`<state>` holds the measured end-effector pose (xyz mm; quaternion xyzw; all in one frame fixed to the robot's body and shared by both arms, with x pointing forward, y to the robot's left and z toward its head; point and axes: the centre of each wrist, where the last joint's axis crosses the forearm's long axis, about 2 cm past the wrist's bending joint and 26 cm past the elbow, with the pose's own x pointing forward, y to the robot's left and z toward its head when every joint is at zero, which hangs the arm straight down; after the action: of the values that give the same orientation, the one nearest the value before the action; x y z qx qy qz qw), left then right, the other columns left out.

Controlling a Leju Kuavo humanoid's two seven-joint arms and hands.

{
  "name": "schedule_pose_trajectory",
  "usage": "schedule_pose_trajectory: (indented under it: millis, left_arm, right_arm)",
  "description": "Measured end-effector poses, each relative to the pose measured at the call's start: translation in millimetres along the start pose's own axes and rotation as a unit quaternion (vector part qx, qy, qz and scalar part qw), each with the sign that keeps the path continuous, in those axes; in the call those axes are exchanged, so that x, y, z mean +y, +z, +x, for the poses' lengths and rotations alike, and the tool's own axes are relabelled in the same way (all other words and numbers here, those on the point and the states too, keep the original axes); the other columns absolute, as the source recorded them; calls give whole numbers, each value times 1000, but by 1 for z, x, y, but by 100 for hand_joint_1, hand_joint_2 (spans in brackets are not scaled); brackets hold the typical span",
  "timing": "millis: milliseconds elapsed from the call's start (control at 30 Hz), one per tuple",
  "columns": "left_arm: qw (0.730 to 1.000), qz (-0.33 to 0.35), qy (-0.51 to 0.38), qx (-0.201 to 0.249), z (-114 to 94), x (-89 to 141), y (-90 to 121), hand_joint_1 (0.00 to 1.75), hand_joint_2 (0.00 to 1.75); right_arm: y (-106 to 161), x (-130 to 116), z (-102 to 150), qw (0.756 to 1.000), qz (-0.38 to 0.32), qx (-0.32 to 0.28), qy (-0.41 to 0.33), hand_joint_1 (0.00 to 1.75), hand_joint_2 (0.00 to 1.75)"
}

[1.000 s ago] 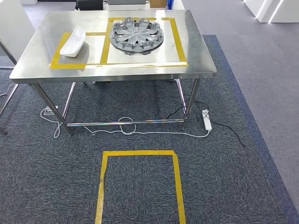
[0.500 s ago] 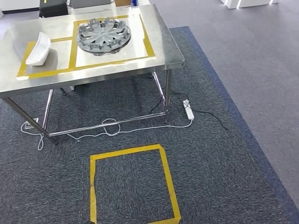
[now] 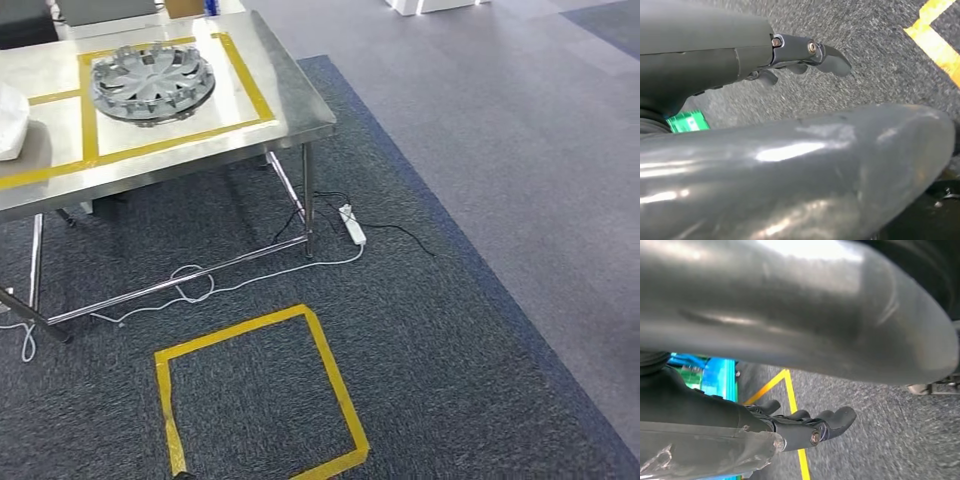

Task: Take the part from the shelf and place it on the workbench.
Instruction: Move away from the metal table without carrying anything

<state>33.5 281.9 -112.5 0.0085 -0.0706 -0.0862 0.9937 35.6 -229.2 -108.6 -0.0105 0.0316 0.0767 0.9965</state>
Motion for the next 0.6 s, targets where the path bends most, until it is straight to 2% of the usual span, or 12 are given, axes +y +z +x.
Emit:
schedule_pose_trajectory:
  millis: [333,600]
  left_arm:
    - [1000,1,0,-6,6,1,0,0,0]
    - [1000,0,-2,-3,3,-1,0,0,0]
  right_arm:
    - [0,0,-1,1000,0,1,1,0,0]
    - [0,-1,0,1000,0,0,1,0,0]
